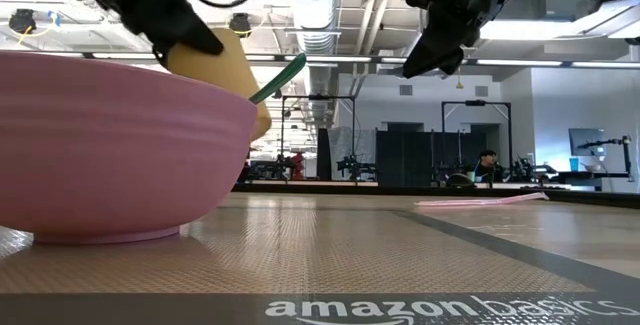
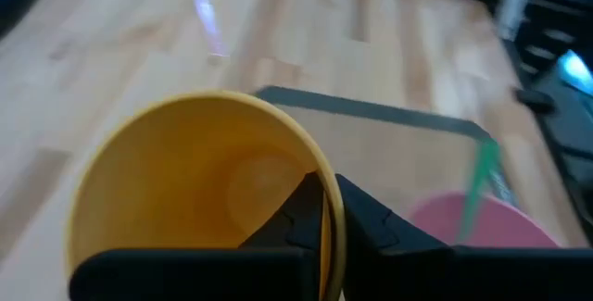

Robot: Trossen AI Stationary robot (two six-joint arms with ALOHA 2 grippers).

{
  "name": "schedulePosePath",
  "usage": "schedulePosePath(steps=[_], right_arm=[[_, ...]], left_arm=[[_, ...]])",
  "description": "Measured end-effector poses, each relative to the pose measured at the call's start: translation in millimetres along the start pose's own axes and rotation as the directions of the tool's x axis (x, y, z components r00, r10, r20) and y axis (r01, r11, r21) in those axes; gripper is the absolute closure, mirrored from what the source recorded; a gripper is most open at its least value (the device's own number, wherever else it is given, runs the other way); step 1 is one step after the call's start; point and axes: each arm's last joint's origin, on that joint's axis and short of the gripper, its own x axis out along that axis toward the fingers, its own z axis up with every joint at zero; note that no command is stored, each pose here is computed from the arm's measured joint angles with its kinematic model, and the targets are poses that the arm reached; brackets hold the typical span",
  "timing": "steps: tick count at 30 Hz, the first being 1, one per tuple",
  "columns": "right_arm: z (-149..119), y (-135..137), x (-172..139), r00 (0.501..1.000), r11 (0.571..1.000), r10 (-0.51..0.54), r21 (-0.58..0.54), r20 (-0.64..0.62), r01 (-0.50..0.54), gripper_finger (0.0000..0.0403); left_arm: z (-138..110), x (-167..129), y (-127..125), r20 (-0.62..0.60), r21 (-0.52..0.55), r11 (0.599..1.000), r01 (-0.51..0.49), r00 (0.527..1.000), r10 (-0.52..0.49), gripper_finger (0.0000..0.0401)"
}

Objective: Pick & Place Utensil
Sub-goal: Put the yellow cup on the transparent mat to the top left of the pink bowl

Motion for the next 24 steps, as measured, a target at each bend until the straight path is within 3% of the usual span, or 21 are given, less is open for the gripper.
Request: schedulePosePath(steps=[5,12,17,20,24], right_arm=[[0,0,0,1.0,1.0,0.0,0.0,0.0,0.0,0.0332],[0,0,0,1.0,1.0,0.0,0.002,0.004,0.0,0.0332],[1,0,0,1.0,0.999,0.001,0.033,0.012,-0.002,0.0332],[3,1,0,1.0,0.999,0.004,0.033,0.029,-0.005,0.0332],[5,1,0,0.999,0.999,0.007,0.032,0.051,-0.009,0.0332]], left_arm=[[-8,-5,-18,-0.032,0.045,0.997,0.066,0.997,-0.065,0.039],[-3,-24,-27,-0.173,0.004,0.996,-0.085,0.981,0.084,0.039],[11,-34,-35,-0.226,-0.065,0.995,-0.077,0.972,0.061,0.039],[7,-35,-38,-0.318,-0.089,0.992,-0.091,0.946,0.058,0.039],[-8,-34,-34,-0.463,-0.096,0.976,-0.194,0.877,0.129,0.039]])
